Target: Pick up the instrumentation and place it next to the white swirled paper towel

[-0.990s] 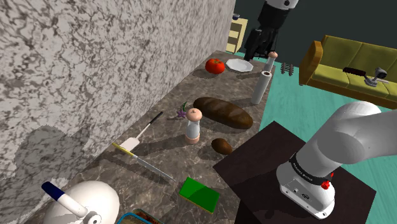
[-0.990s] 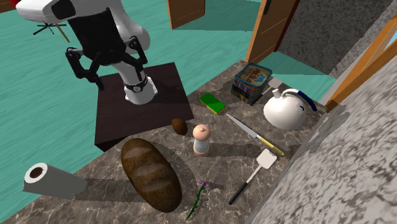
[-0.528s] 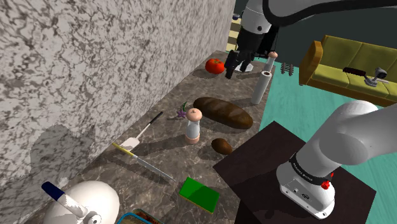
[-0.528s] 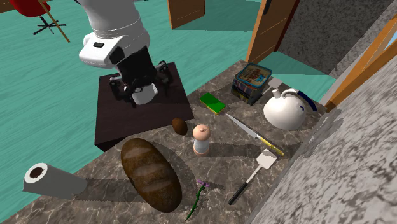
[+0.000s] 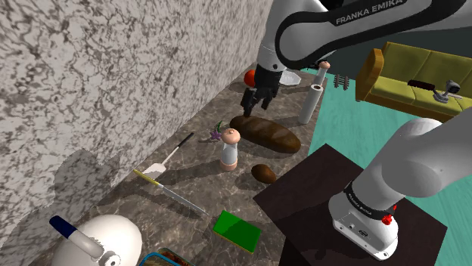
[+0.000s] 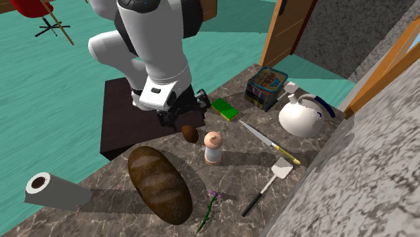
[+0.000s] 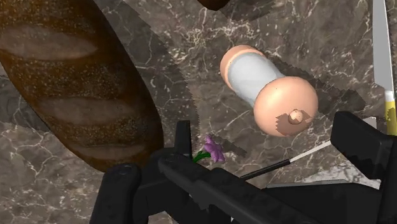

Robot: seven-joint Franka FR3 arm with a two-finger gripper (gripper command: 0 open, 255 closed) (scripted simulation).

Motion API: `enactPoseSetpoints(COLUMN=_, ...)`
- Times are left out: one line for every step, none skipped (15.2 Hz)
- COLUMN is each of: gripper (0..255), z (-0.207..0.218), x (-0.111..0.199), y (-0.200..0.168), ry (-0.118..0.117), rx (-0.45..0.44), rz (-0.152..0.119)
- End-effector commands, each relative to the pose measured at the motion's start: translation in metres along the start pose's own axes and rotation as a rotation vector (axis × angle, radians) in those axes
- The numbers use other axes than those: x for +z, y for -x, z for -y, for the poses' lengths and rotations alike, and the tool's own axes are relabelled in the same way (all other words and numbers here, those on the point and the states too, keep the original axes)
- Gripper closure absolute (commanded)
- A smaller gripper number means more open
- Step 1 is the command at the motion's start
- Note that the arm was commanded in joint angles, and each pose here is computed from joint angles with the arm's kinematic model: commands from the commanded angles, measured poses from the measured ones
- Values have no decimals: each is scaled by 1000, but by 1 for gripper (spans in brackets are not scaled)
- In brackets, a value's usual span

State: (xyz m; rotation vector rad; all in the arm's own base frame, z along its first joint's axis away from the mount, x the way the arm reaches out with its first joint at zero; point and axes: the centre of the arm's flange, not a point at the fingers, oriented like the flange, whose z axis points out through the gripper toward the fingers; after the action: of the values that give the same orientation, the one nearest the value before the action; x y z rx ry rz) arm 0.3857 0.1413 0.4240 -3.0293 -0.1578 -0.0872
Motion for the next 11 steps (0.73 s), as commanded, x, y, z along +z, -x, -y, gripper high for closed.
enactPoseSetpoints(gripper=0, z=12, x=18, y=-8, ry=-18, rx=1, rz=9)
enactPoseSetpoints(gripper=0, z=18, x=29, y=-11, ry=-27, rx=1, rz=14)
enactPoseSetpoints(gripper=0, z=25, x=39, y=-15, ry=-35, rx=1, rz=19)
enactPoseSetpoints(gripper=0, z=31, x=50, y=-18, ry=-44, rx=1, rz=24)
enactPoseSetpoints(gripper=0, z=38, x=60, y=-21, ry=-53, rx=1, rz=29)
enactPoseSetpoints(gripper=0, z=45, x=70, y=-24, ry=-61, rx=1, rz=35)
enactPoseSetpoints(gripper=0, z=45, x=75, y=-24, ry=-61, rx=1, rz=35)
enactPoseSetpoints(gripper=0, z=46, x=81, y=-24, ry=-61, rx=1, rz=35)
enactPoseSetpoints(gripper=0, z=46, x=86, y=-23, ry=-61, rx=1, rz=35)
enactPoseSetpoints(gripper=0, z=46, x=91, y=-23, ry=-61, rx=1, rz=35)
enactPoseSetpoints(gripper=0, z=47, x=96, y=-23, ry=-61, rx=1, rz=35)
